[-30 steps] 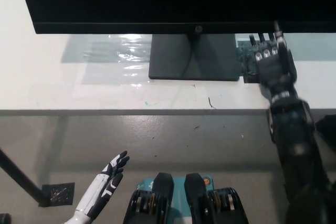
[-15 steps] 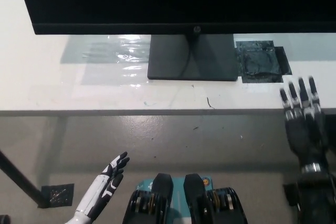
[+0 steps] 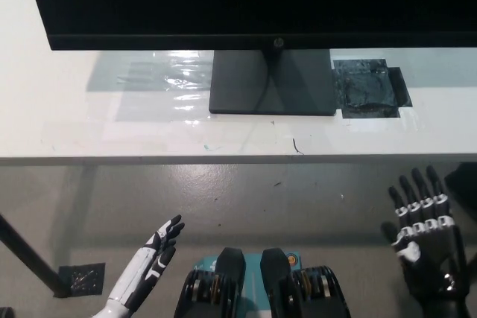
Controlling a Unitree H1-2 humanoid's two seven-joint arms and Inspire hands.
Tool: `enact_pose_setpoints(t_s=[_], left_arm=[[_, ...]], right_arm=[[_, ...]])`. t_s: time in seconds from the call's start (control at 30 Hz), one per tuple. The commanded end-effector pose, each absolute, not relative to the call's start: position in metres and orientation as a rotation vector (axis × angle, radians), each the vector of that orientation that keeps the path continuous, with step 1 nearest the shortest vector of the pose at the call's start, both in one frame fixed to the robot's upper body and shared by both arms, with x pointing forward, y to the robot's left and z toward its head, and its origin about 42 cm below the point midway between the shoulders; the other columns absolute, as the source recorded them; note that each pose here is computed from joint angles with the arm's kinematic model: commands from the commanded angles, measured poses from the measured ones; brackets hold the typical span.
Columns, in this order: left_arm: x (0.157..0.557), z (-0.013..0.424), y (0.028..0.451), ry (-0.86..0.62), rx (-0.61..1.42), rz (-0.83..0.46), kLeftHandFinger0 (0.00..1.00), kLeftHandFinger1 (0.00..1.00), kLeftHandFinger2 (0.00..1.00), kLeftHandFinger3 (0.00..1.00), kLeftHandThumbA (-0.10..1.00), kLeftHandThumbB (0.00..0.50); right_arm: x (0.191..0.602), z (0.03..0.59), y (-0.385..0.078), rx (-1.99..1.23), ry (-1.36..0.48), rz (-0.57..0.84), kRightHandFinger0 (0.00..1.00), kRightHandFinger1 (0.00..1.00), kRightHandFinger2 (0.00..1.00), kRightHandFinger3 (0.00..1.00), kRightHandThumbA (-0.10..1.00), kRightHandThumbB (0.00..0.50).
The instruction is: The monitor is being placed at the center of the desk and the robot uses its right hand to grab on the right side of the monitor and tilt the angle of the montior sideways.
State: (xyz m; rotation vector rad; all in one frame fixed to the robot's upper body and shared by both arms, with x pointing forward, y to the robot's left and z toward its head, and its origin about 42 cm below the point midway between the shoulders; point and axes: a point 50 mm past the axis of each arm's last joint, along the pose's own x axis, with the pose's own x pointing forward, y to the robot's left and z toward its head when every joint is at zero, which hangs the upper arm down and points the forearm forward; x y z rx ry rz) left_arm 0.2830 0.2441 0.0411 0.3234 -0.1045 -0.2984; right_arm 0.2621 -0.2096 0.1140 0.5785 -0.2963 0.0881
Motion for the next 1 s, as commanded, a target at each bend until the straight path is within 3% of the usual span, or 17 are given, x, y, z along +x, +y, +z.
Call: enact_pose_setpoints(t_s=[0.0,0.13,0.23,0.33,0.47,0.53,0.7,0.97], left_arm=[[0.297,0.06,0.248,-0.2,0.36,-0.315,1.0,1.0,1.0,1.0,1.0,0.331],[0.292,0.056,0.248,-0.185,0.355,-0.325,1.0,1.0,1.0,1.0,1.0,0.328],[0.293,0.057,0.249,-0.186,0.354,-0.321,1.0,1.0,1.0,1.0,1.0,0.331],[0.291,0.057,0.249,-0.187,0.355,-0.317,1.0,1.0,1.0,1.0,1.0,0.33],[0.286,0.054,0.249,-0.179,0.355,-0.321,1.0,1.0,1.0,1.0,1.0,0.327],[0.284,0.053,0.249,-0.174,0.351,-0.324,1.0,1.0,1.0,1.0,1.0,0.325],[0.284,0.054,0.249,-0.18,0.366,-0.328,1.0,1.0,1.0,1.0,1.0,0.323],[0.283,0.054,0.25,-0.178,0.368,-0.329,1.0,1.0,1.0,1.0,1.0,0.314]], right_arm=[[0.237,0.18,-0.165,-0.097,-0.664,0.287,1.0,1.0,1.0,1.0,1.0,0.258],[0.248,0.144,-0.169,-0.183,-0.535,0.259,1.0,1.0,1.0,1.0,1.0,0.342],[0.263,0.119,-0.172,-0.189,-0.451,0.242,1.0,1.0,1.0,1.0,1.0,0.366],[0.277,0.101,-0.176,-0.233,-0.397,0.215,1.0,1.0,1.0,1.0,1.0,0.307],[0.282,0.087,-0.178,-0.231,-0.348,0.199,1.0,1.0,1.0,1.0,1.0,0.292],[0.286,0.074,-0.179,-0.197,-0.294,0.197,1.0,1.0,1.0,1.0,1.0,0.325],[0.29,0.068,-0.178,-0.199,-0.274,0.181,1.0,1.0,1.0,1.0,1.0,0.336],[0.288,0.067,-0.175,-0.224,-0.288,0.168,1.0,1.0,1.0,1.0,1.0,0.322]])
